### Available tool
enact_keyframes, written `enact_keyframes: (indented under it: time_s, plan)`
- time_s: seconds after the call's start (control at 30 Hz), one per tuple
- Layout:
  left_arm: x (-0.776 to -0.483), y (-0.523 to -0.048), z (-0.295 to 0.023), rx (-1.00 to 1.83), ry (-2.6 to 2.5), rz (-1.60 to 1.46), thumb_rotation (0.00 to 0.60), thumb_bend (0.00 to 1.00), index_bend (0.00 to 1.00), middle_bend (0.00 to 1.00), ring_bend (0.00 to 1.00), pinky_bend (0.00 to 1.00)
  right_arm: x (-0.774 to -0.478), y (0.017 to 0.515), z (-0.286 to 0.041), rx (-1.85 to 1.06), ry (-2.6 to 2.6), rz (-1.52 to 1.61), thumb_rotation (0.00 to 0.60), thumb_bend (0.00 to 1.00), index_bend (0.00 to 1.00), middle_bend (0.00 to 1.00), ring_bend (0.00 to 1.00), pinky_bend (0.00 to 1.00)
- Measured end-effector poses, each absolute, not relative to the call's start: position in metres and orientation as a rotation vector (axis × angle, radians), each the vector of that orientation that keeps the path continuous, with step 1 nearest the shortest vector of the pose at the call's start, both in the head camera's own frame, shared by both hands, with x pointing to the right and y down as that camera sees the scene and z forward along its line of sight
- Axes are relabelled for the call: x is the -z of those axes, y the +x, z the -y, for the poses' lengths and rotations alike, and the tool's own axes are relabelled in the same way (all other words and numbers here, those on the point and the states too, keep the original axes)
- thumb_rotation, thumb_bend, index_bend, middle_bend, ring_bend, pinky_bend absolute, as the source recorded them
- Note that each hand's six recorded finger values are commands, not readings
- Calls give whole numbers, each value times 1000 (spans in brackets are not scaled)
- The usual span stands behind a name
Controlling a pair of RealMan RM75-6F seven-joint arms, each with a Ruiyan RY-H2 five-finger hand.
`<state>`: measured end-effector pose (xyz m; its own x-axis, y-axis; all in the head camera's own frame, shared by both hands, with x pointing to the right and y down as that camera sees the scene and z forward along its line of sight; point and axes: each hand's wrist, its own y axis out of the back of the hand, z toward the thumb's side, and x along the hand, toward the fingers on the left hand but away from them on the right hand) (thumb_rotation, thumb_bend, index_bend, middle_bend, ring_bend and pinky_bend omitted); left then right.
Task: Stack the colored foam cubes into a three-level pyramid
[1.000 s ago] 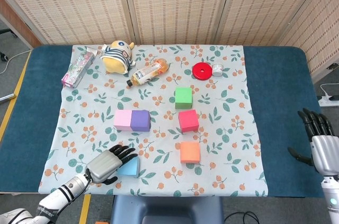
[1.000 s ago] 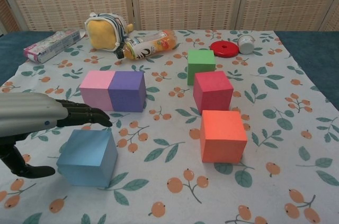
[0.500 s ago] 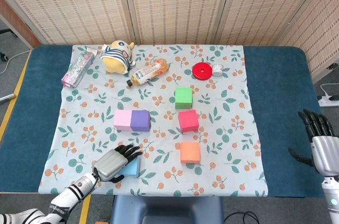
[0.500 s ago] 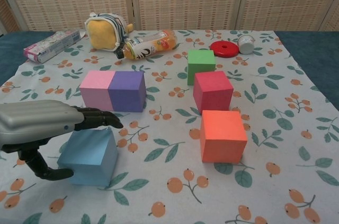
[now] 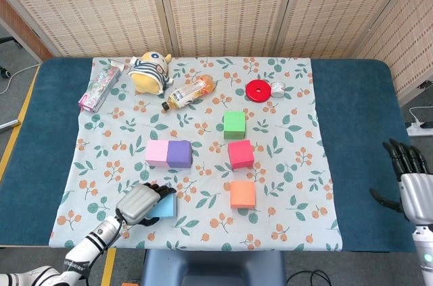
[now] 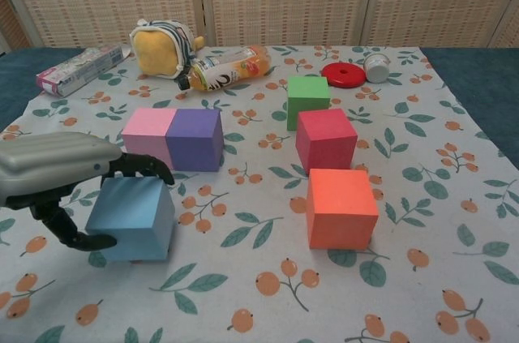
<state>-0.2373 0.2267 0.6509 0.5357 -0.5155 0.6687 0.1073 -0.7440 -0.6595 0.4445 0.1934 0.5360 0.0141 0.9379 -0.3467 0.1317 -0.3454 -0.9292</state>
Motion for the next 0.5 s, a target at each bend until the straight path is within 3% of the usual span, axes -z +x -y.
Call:
enact_keyframes:
  time_s: [0.5]
  plan:
    - [-643, -328, -180, 1476, -1950, -599, 600, 321, 309, 410, 443, 368, -545, 427, -179, -1357, -1652, 1071, 600, 48, 0, 21, 0, 0]
